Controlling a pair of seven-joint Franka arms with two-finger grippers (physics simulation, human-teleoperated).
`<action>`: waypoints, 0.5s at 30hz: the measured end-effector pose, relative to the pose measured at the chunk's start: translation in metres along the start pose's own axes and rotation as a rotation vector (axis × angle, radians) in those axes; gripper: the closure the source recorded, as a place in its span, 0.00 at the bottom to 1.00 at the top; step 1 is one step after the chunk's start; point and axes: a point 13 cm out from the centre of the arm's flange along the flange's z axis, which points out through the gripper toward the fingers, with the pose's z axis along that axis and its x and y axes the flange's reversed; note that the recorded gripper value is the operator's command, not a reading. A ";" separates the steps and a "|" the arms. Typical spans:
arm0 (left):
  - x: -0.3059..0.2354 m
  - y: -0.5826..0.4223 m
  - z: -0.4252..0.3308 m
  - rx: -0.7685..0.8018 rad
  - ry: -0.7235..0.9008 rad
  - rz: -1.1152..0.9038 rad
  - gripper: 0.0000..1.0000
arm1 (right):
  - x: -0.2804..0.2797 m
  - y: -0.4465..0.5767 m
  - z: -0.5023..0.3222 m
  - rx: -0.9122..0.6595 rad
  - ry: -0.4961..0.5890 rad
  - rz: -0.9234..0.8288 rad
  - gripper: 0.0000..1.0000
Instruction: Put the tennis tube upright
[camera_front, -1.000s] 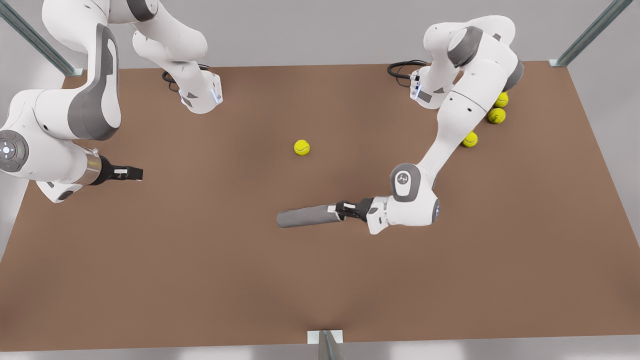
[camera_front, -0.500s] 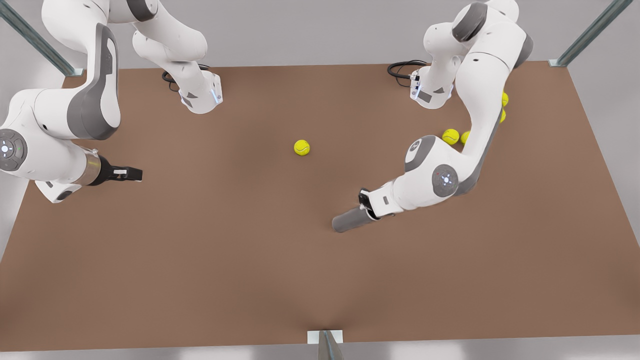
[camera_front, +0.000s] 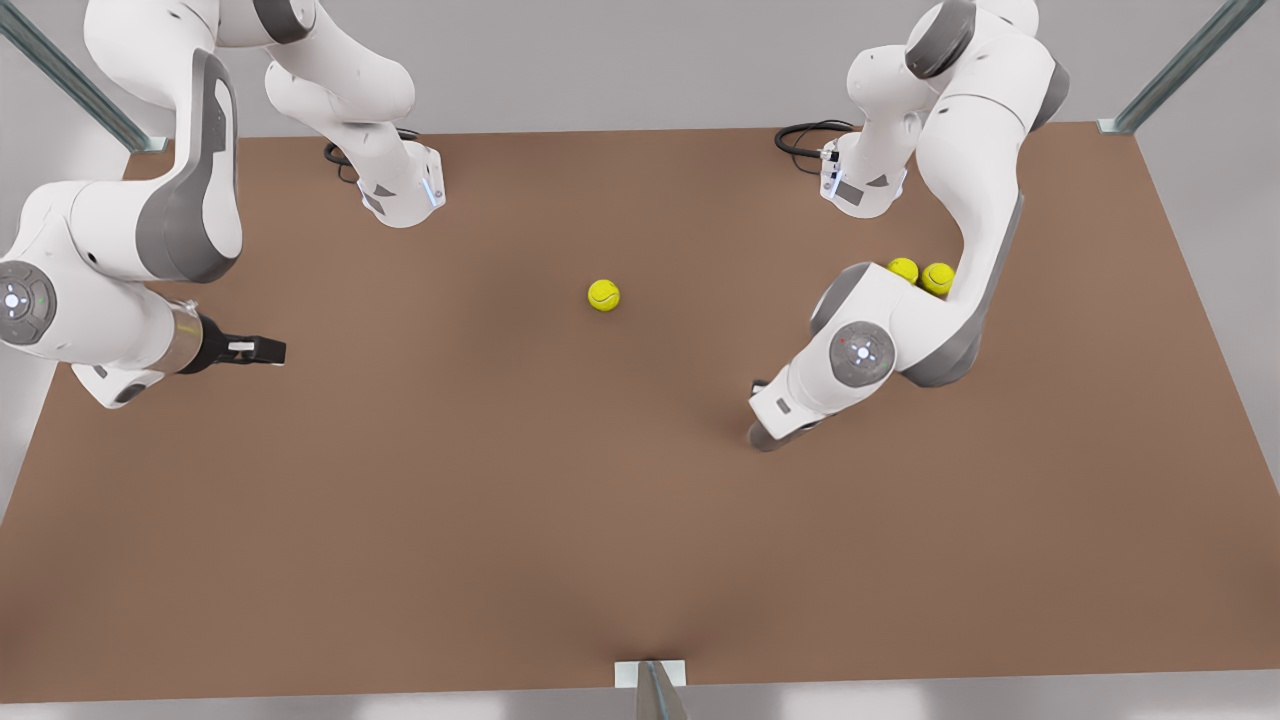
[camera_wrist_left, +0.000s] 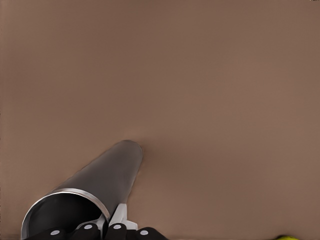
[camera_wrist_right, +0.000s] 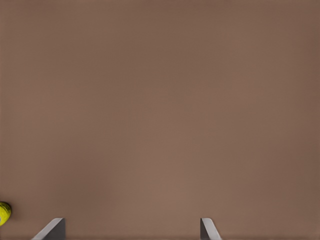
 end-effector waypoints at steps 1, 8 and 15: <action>0.000 0.002 0.002 -0.005 0.003 -0.012 0.79 | 0.000 0.000 0.000 0.000 0.000 0.001 0.00; -0.001 0.006 0.009 -0.009 0.014 -0.082 0.16 | -0.001 -0.002 0.002 0.000 0.002 0.004 0.00; 0.002 0.006 -0.004 -0.013 0.003 -0.126 0.00 | -0.001 -0.002 0.002 0.000 0.002 0.004 0.00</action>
